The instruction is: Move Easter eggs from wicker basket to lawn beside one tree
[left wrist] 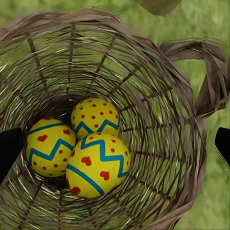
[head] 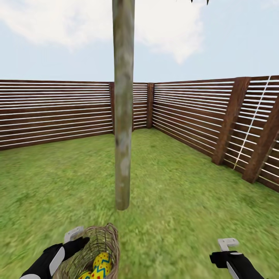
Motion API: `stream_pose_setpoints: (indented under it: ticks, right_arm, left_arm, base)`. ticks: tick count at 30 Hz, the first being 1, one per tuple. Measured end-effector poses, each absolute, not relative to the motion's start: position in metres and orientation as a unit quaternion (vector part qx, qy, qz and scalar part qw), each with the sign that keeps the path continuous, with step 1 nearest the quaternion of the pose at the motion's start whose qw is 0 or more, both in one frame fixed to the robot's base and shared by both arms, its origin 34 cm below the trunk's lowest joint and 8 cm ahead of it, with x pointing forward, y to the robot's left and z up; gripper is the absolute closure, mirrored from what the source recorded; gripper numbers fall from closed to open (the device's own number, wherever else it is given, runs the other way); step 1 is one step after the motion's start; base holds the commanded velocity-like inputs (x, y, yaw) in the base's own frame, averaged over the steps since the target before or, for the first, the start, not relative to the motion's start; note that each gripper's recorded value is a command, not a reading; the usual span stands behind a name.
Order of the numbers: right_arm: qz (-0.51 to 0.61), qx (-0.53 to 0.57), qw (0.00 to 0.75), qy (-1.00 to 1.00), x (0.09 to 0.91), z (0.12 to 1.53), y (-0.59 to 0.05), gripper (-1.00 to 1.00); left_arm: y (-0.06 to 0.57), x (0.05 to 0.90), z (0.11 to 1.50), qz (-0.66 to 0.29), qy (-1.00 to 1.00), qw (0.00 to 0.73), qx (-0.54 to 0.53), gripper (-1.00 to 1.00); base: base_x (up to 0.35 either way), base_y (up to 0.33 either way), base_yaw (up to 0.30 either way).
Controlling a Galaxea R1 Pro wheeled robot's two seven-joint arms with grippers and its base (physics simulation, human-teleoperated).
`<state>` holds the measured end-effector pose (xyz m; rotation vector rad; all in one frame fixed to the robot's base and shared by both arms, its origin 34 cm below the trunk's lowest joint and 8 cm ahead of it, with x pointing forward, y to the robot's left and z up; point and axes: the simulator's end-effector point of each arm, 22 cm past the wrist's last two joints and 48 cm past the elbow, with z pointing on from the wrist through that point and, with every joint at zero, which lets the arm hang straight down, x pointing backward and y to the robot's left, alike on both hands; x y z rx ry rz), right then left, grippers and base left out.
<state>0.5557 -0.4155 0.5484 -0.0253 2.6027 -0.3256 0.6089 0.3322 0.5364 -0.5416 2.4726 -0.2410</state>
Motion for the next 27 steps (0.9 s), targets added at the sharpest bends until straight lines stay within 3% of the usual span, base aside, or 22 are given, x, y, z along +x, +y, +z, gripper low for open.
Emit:
stream_pose_setpoints:
  ticks: [10, 18, 27]
  right_arm:
    - [-0.12, -0.01, 0.256, 0.959, 0.5556, 0.5479, -0.4156, -1.0]
    - [-0.121, -0.01, 0.256, 0.959, 0.556, 0.5484, -0.4166, -1.0]
    - [-0.124, -0.008, 0.256, 0.959, 0.5558, 0.5494, -0.4208, -1.0]
  left_arm:
    - [0.3338, 0.6111, 0.5375, -0.088, 0.928, 0.301, -0.203, -1.0]
    - [0.3331, 0.6114, 0.5376, -0.088, 0.928, 0.301, -0.202, -1.0]
    - [0.3325, 0.6115, 0.5375, -0.089, 0.928, 0.302, -0.202, -1.0]
  base:
    - [0.095, 0.002, 0.0]
    - [0.001, 0.221, 0.0]
    - [0.0, 0.024, 0.0]
